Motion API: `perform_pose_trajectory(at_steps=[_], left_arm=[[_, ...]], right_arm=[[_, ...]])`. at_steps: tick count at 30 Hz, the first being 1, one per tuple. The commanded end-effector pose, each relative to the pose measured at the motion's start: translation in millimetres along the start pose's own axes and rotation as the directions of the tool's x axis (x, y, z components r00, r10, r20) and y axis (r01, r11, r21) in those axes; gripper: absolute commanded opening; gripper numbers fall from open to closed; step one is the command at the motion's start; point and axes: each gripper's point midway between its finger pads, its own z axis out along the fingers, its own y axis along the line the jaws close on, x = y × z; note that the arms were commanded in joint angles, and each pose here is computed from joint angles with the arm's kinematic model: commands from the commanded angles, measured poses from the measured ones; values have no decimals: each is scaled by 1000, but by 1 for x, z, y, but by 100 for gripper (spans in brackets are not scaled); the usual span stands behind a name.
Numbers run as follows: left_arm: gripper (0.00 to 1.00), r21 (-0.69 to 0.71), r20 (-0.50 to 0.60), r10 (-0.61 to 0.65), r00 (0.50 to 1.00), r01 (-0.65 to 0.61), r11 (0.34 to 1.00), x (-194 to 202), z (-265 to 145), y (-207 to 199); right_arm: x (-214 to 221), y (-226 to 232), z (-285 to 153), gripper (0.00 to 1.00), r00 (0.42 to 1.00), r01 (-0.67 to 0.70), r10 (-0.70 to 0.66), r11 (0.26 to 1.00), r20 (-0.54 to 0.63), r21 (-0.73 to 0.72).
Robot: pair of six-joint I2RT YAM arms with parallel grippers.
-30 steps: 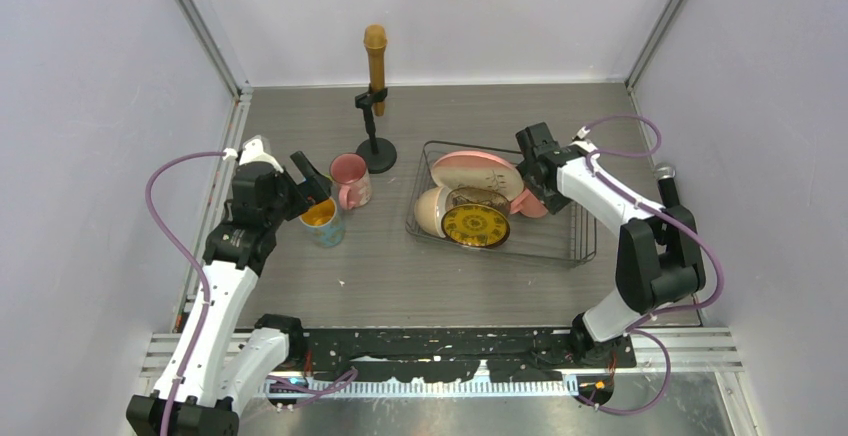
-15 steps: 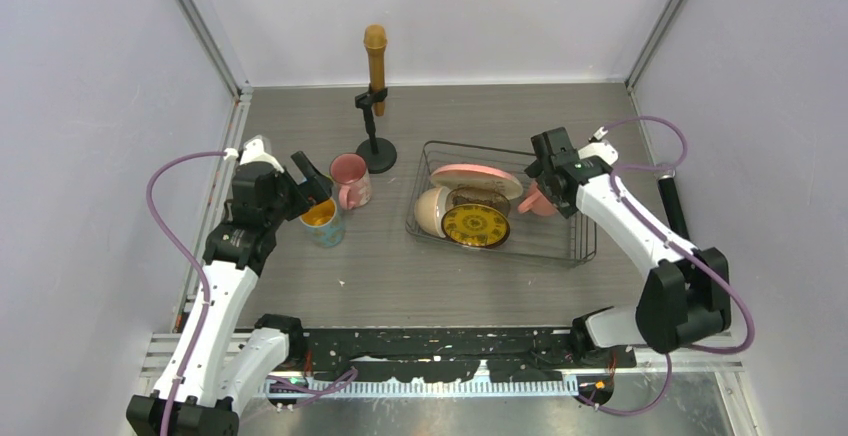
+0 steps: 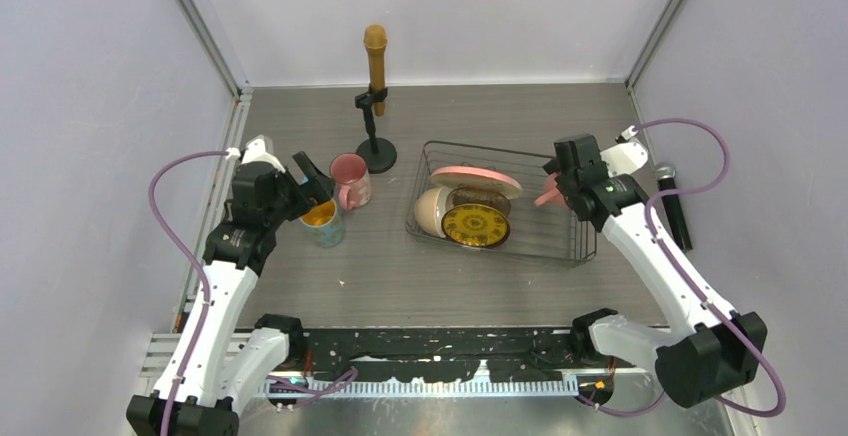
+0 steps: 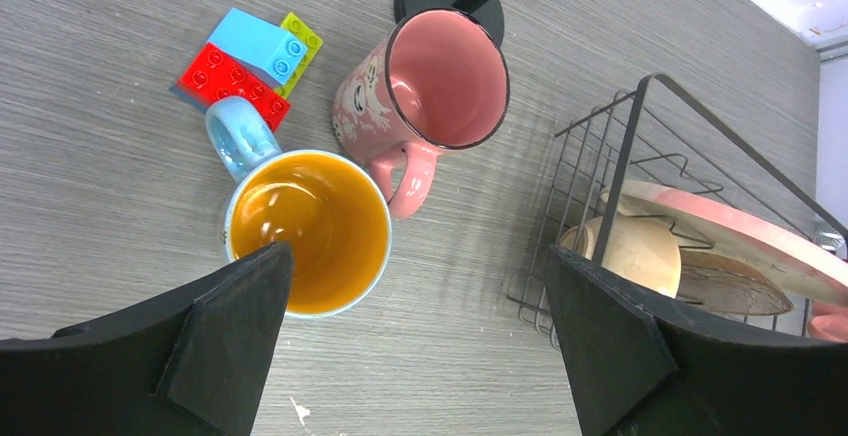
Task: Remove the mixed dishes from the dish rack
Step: Pick up the cup from the dish rack.
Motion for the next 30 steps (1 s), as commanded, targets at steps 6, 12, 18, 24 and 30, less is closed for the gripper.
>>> perform_pose_trajectory(at_steps=[6, 12, 18, 24, 30], left_arm=[[100, 184, -26, -16, 1000, 20, 983, -1, -4, -36], [100, 362, -95, -49, 994, 80, 929, 3, -5, -73], [100, 661, -204, -98, 974, 211, 720, 5, -21, -135], [100, 770, -302, -39, 953, 268, 579, 28, -30, -185], [100, 816, -360, 17, 933, 306, 491, 52, -40, -229]], right_arm=[[-60, 28, -60, 23, 978, -91, 149, 937, 149, -337], [-58, 66, -103, 20, 966, -130, 245, 725, 77, -677], [-70, 105, -154, 19, 966, -143, 259, 505, -8, -851], [-53, 138, -183, 19, 977, -180, 171, 331, -129, -926], [-35, 158, -200, 19, 976, -191, 152, 241, -158, -952]])
